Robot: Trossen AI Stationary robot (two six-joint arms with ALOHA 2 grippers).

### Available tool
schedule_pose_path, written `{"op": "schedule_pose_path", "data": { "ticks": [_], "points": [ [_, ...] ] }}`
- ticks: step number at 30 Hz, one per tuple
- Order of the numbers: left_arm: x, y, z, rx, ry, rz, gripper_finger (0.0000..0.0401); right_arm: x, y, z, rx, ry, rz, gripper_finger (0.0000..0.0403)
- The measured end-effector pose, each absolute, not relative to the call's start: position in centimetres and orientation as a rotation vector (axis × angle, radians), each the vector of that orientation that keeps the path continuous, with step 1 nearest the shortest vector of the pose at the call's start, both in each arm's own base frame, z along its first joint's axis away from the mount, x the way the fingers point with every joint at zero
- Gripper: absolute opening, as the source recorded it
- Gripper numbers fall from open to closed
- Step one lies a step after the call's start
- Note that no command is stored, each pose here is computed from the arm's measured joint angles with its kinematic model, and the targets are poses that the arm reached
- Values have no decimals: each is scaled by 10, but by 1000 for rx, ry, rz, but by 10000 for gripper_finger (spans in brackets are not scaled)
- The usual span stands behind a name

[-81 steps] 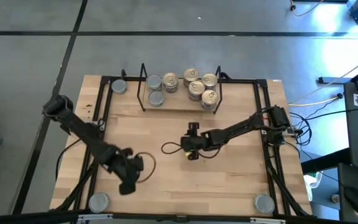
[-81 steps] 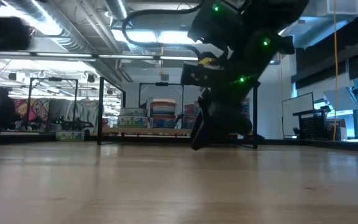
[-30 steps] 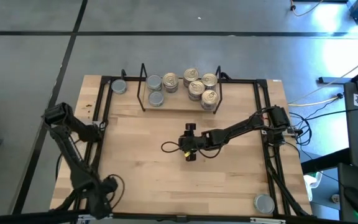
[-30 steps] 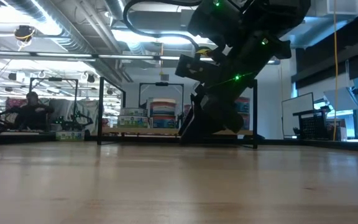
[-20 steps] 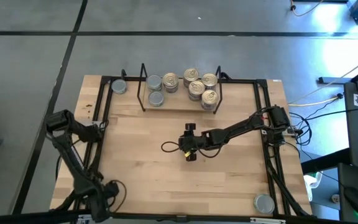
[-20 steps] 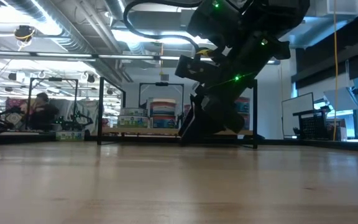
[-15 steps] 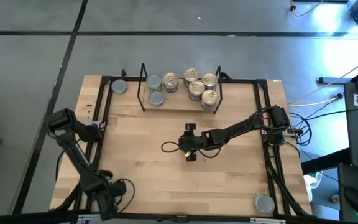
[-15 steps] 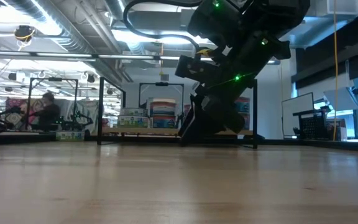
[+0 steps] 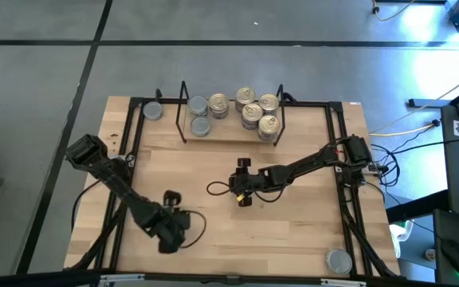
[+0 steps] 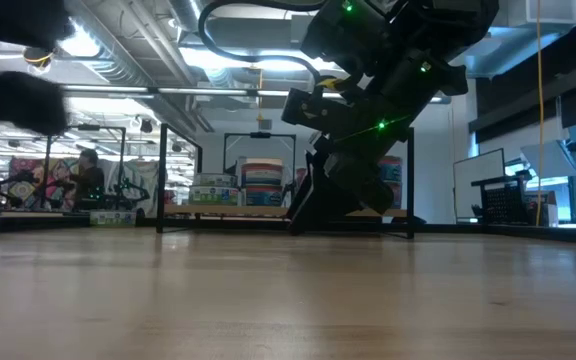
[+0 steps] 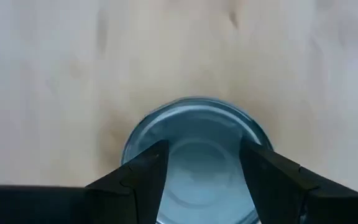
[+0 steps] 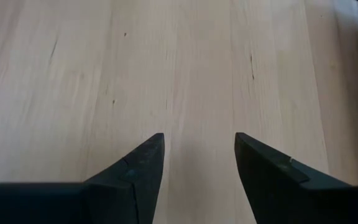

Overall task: Stack canned seafood by type on shelf
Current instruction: Stack the green tuna can on top of the other green tuna can on the shelf

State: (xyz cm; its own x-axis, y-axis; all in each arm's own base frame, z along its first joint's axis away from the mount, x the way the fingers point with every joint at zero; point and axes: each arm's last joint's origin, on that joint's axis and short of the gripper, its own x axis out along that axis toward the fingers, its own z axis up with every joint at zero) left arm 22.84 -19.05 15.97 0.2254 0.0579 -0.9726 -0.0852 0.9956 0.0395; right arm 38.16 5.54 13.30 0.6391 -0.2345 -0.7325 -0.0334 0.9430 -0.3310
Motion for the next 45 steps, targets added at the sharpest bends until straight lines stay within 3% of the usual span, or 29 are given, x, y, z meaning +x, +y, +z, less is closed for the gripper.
{"op": "schedule_pose_path", "data": {
  "ticks": [6, 17, 24, 29, 36, 45],
  "points": [
    [258, -160, 161, 137, 1254, 67, 200, 382, 55, 133, -330, 874, -117, 193],
    [300, -106, 172, 137, 1144, 75, 200, 377, 55, 138, -333, 905, -96, 208],
    [277, -111, 202, 55, 1084, 49, 200, 370, 56, 164, -281, 877, -12, 294],
    [257, -114, 189, 2, 992, 10, 200, 380, 62, 169, -245, 747, 99, 340],
    [250, -97, 154, -48, 840, -5, 200, 396, 67, 154, -229, 627, 179, 351],
    [244, -83, 136, -22, 734, -11, 200, 402, 68, 143, -222, 605, 183, 351]
  ]
}}
